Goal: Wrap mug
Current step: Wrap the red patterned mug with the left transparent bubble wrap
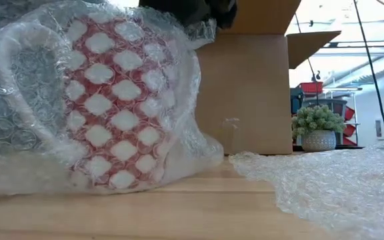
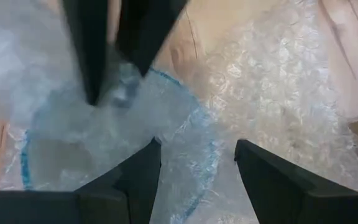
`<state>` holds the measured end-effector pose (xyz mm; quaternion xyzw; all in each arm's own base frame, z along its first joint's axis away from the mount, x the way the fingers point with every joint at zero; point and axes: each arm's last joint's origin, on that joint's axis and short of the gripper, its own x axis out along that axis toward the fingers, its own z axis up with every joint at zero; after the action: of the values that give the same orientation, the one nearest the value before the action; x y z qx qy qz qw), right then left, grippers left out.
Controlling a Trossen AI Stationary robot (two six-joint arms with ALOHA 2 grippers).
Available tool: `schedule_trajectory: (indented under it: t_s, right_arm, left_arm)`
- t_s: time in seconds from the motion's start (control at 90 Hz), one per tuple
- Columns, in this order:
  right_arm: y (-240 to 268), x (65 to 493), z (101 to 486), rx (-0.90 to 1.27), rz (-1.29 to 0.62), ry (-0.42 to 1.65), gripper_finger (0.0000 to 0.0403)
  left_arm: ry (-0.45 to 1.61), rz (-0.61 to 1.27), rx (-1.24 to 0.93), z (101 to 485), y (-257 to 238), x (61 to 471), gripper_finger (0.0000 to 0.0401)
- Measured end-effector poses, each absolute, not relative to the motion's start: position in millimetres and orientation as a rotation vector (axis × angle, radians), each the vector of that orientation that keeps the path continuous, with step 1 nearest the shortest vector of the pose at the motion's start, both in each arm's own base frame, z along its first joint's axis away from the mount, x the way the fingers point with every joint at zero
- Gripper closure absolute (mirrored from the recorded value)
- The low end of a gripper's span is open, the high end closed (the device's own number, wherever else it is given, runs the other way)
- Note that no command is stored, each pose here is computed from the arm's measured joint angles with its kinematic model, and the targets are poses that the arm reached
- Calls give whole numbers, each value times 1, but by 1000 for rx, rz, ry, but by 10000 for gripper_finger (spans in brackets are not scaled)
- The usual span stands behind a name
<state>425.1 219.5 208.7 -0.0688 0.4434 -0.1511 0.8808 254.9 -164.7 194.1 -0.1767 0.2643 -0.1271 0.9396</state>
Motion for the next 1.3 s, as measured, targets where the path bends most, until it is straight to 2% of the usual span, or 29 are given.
schedule_trajectory:
  t_s: [0.211, 0.456, 0.578, 0.789, 1.3]
  right_arm:
    - [222, 424, 209, -137, -316, 921, 206]
    - [223, 424, 209, -126, -321, 916, 206]
    - [223, 423, 209, -124, -321, 915, 206]
    - [223, 424, 209, -125, -322, 913, 206]
    - [223, 424, 209, -127, -321, 912, 206]
  left_arm:
    - [629, -357, -430, 205, -160, 245, 278]
    - [618, -316, -414, 235, -148, 218, 271]
    - [629, -225, -386, 240, -143, 204, 271]
    - [700, -77, -352, 227, -150, 190, 271]
    - [835, -38, -274, 174, -182, 199, 271]
